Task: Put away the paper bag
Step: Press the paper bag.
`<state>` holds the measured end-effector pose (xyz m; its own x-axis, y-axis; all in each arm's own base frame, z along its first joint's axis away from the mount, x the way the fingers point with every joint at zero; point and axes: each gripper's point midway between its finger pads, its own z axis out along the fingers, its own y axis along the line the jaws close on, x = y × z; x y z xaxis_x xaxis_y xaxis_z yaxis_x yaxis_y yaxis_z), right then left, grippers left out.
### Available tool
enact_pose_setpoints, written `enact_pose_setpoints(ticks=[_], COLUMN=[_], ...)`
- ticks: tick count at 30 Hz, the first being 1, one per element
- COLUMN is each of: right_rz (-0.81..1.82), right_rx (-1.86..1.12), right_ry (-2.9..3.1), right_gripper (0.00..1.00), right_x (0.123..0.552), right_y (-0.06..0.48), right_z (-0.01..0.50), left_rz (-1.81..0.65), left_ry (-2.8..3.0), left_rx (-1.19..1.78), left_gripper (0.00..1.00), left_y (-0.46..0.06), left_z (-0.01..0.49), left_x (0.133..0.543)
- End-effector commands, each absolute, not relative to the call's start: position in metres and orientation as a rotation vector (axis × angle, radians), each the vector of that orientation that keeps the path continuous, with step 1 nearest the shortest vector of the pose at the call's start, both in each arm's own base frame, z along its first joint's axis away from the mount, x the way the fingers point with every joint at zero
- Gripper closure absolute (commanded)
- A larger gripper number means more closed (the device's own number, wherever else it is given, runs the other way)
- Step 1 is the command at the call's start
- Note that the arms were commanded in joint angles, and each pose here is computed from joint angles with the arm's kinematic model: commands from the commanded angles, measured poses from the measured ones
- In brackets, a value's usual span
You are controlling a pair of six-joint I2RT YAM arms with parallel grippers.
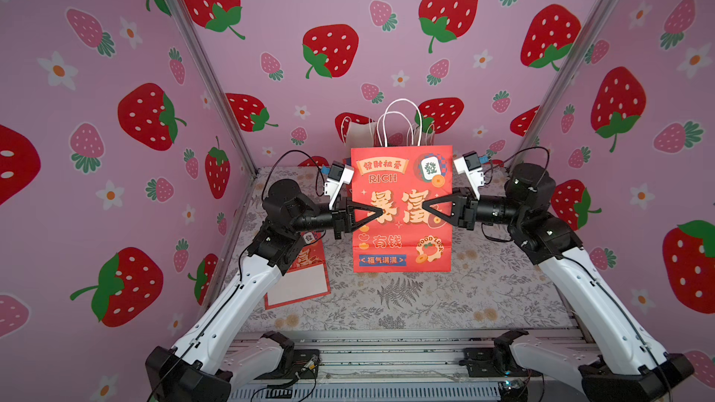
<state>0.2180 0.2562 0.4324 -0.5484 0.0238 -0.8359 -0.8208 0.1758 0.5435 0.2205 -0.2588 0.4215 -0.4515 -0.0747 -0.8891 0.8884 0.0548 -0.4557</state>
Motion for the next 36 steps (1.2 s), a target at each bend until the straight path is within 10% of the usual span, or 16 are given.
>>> enact_pose_setpoints(ticks=[1,4,10,15,22,31,36], right_rz=[1.450,1.414,1.362,1.344,1.344,1.407,1.431], right_rx=[-0.795,-0.771,-0.719,-0.687,-0.651,-0.711,-0.760], right_ry=[1.706,1.714,1.709,1.686,1.641,1.655,1.683], right_gripper=[0.86,0.93,1.00,1.00,1.00,1.00,0.83], right_x=[0.209,0.213,0.218,0.217,0.215,0.209,0.205], right_y=[0.257,0.254,0.249,0.244,0.239,0.246,0.249], right_z=[0.440,0.439,0.445,0.452,0.464,0.460,0.453], left_rz=[-1.471,-1.478,-1.510,-1.539,-1.548,-1.506,-1.483], left_ry=[1.480,1.486,1.502,1.501,1.503,1.504,1.510], left_rx=[0.858,0.881,0.961,1.006,1.027,0.971,0.933], left_gripper=[1.00,0.96,0.55,0.50,0.60,1.00,1.00], left_y=[-0.256,-0.257,-0.259,-0.260,-0.261,-0.259,-0.258], left_z=[0.438,0.434,0.422,0.416,0.411,0.419,0.423], left_x=[0.222,0.218,0.210,0.206,0.204,0.210,0.215])
